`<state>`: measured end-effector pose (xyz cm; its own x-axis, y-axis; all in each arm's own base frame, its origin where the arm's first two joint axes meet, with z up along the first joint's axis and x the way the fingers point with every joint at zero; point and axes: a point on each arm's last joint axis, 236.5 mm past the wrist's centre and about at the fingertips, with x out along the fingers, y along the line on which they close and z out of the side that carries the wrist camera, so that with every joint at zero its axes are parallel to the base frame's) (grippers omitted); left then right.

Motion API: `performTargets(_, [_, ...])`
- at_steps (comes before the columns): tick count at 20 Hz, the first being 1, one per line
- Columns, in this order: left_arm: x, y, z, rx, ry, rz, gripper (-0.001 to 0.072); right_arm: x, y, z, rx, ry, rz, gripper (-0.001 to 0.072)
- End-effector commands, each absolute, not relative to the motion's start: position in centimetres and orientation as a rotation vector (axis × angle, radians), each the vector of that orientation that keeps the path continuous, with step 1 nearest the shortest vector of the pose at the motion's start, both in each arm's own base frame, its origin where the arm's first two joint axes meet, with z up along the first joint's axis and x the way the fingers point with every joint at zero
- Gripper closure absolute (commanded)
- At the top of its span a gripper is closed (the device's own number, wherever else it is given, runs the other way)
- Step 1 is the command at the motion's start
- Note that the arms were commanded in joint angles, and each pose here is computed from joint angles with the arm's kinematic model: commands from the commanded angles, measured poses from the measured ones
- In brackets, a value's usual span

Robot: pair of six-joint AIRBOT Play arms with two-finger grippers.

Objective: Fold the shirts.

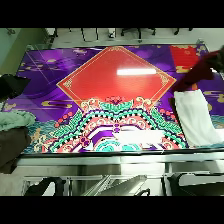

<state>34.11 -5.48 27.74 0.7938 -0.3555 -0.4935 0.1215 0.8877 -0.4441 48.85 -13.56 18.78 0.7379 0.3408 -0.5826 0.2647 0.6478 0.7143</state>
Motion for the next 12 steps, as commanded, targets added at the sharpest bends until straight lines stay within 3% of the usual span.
performTargets(1, [34.1, -5.5, 27.7, -0.409, 0.603, -0.263, 0.0694, 44.7, -17.8, 18.8, 0.944, 0.796, -0.022, 0.0689])
performTargets(7, [34.1, -5.5, 27.7, -0.409, 0.606, -0.264, 0.0694, 41.4, -17.1, 19.3, 0.98, 0.882, -0.096, 0.0689])
performTargets(12, [33.6, -5.8, 27.0, -0.404, 0.642, -0.274, 0.0694, 32.7, -17.7, 15.7, 1.016, 1.119, -0.468, 0.069])
